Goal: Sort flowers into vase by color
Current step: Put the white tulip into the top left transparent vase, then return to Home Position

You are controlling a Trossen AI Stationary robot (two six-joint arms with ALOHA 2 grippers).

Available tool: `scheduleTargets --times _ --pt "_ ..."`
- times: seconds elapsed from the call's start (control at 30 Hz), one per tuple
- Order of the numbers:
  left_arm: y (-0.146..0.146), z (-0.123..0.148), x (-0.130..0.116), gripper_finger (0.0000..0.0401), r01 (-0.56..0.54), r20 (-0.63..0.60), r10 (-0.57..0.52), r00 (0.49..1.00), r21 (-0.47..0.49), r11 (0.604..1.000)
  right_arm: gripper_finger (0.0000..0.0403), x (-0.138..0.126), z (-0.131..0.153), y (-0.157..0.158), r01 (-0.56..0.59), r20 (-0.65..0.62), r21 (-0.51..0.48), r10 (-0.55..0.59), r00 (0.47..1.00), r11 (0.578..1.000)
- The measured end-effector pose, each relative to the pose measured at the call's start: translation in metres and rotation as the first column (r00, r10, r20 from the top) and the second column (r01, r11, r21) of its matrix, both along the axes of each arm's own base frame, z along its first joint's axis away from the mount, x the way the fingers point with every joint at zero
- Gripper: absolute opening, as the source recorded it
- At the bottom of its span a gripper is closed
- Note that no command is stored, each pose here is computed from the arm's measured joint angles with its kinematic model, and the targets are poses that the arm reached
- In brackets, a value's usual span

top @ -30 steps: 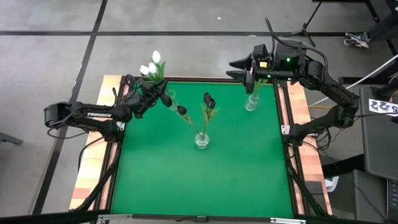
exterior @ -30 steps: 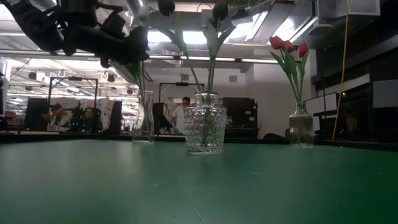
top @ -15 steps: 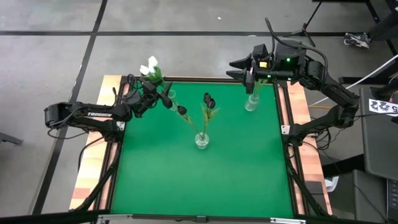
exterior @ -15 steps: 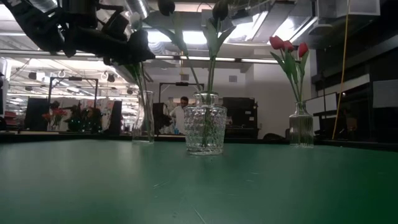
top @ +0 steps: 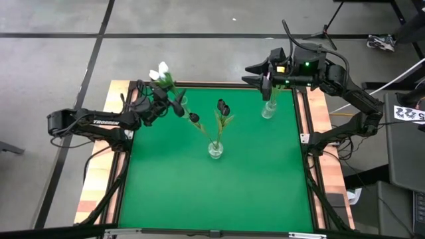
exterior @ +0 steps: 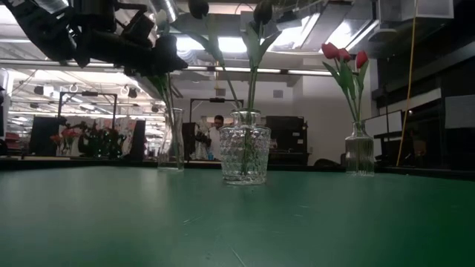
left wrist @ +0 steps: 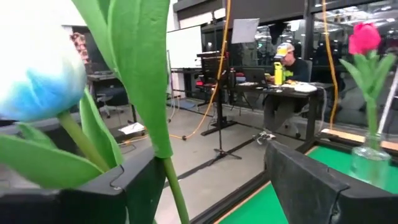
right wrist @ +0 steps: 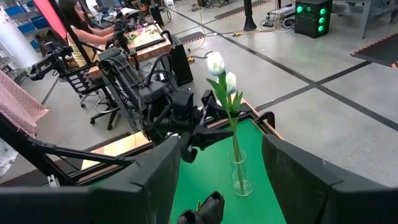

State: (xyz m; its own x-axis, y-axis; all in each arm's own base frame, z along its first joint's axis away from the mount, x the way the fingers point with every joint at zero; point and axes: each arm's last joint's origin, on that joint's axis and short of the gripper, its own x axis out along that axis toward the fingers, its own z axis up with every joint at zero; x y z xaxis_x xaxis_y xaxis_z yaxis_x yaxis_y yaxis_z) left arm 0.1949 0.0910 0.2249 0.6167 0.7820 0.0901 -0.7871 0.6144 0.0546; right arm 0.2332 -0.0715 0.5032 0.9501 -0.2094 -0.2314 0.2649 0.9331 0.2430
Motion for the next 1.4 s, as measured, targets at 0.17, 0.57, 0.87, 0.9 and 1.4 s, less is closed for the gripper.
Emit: scheduleTargets --times 0.17,0.57,0.87,0.9,1.4 --pt "-0.006 0.006 0.008 0.0264 0.035 -0.065 -0.033 0.997 0.019 0.999 0.0225 0.0 0.0 0.0 0.011 0.0 -0.002 -0.011 1.0 1.0" --pt "-0.007 0.013 0.02 0.0263 -0.02 -0.267 0.009 0.964 -0.037 0.999 0.0225 0.0 0.0 -0.001 0.018 0.0 -0.002 -0.018 1.0 1.0" --pt "-0.012 0.022 0.016 0.0264 -0.011 -0.231 0.006 0.973 -0.019 1.0 0.0225 0.0 0.0 0.0 0.018 -0.002 -0.001 -0.018 1.0 1.0" --pt "-0.013 0.024 0.014 0.0264 -0.015 -0.213 0.01 0.977 -0.023 1.0 0.0225 0.0 0.0 0.0 0.018 -0.004 -0.001 -0.018 1.0 1.0" --pt "-0.055 0.102 -0.055 0.0265 0.162 0.331 -0.136 0.934 -0.055 0.985 0.0225 -0.095 0.024 0.031 -0.039 0.022 -0.154 0.043 0.999 0.987"
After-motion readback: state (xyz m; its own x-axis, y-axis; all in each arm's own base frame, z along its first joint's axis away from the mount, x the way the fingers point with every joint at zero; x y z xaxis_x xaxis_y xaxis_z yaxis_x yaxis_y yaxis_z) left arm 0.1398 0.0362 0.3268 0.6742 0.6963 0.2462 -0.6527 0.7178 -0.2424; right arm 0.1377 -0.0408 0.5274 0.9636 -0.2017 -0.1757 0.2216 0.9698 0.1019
